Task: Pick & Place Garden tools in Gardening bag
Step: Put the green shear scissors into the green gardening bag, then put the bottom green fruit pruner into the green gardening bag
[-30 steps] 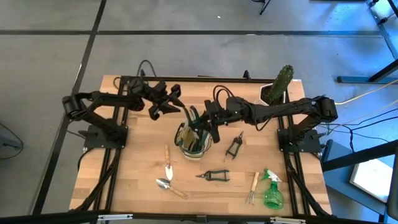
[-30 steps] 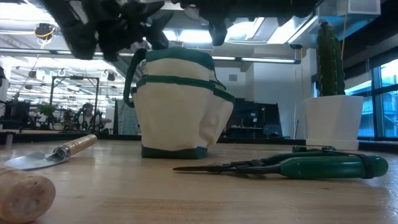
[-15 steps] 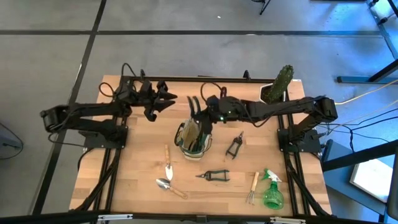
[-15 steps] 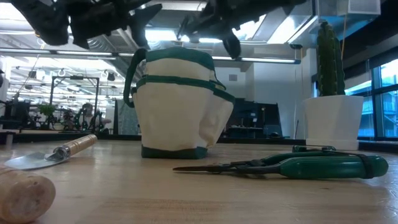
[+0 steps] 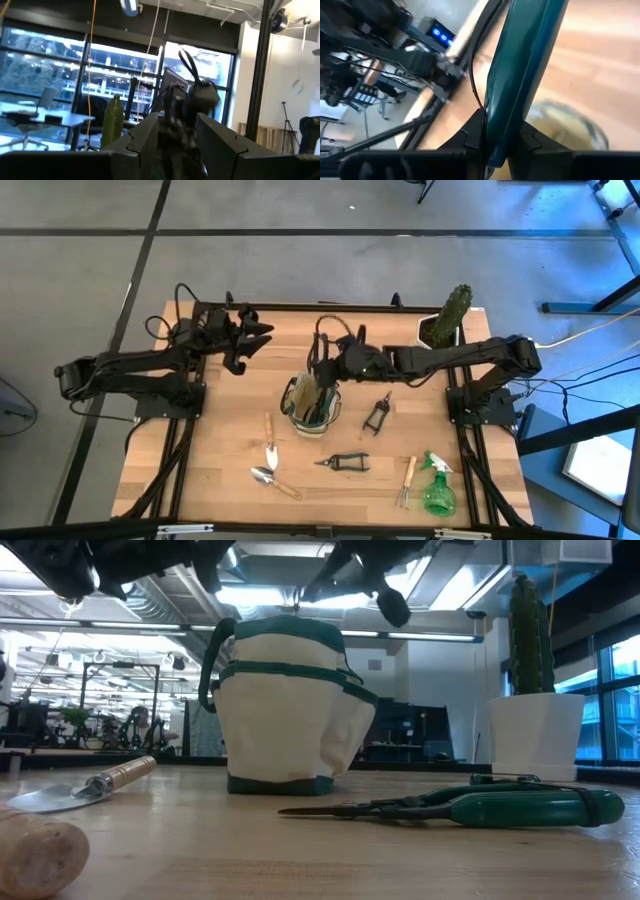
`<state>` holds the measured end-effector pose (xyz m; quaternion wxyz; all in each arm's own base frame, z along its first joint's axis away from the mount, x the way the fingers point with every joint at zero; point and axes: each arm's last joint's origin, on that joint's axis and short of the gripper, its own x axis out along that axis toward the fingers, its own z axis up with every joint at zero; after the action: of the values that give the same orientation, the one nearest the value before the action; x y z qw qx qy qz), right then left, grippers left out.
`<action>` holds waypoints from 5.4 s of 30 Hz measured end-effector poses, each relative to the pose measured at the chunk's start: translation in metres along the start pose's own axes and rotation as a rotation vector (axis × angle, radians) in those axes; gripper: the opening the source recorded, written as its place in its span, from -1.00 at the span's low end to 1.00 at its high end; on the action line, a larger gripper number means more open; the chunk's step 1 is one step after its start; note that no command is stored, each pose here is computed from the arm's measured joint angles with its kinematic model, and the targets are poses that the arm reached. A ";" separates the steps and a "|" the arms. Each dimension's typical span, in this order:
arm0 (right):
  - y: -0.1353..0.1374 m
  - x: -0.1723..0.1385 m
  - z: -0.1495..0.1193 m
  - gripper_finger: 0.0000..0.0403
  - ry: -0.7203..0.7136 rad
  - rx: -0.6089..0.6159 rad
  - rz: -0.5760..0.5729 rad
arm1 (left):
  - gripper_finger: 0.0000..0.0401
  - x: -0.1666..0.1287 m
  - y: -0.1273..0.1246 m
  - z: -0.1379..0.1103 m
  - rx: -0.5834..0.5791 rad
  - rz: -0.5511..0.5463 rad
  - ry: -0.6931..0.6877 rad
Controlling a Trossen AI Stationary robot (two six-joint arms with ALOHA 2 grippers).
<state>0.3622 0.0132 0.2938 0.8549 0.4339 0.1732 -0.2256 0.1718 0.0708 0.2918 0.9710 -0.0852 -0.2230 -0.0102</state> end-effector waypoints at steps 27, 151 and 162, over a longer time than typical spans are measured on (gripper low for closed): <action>0.000 0.031 -0.076 -0.75 0.033 0.142 -0.128 | -0.35 -0.008 -0.010 0.015 0.063 -0.034 -0.042; -0.009 0.114 -0.080 0.13 0.553 -0.012 -0.425 | -0.35 -0.014 -0.025 0.022 -0.020 -0.232 -0.004; 0.029 0.096 -0.050 0.16 0.547 -0.113 -0.363 | -0.35 -0.014 -0.025 0.022 -0.019 -0.243 0.001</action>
<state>0.4530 0.0466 0.2380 0.7454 0.3925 0.4827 -0.2394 0.1486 0.0498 0.3094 0.9618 -0.0669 -0.2313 -0.1301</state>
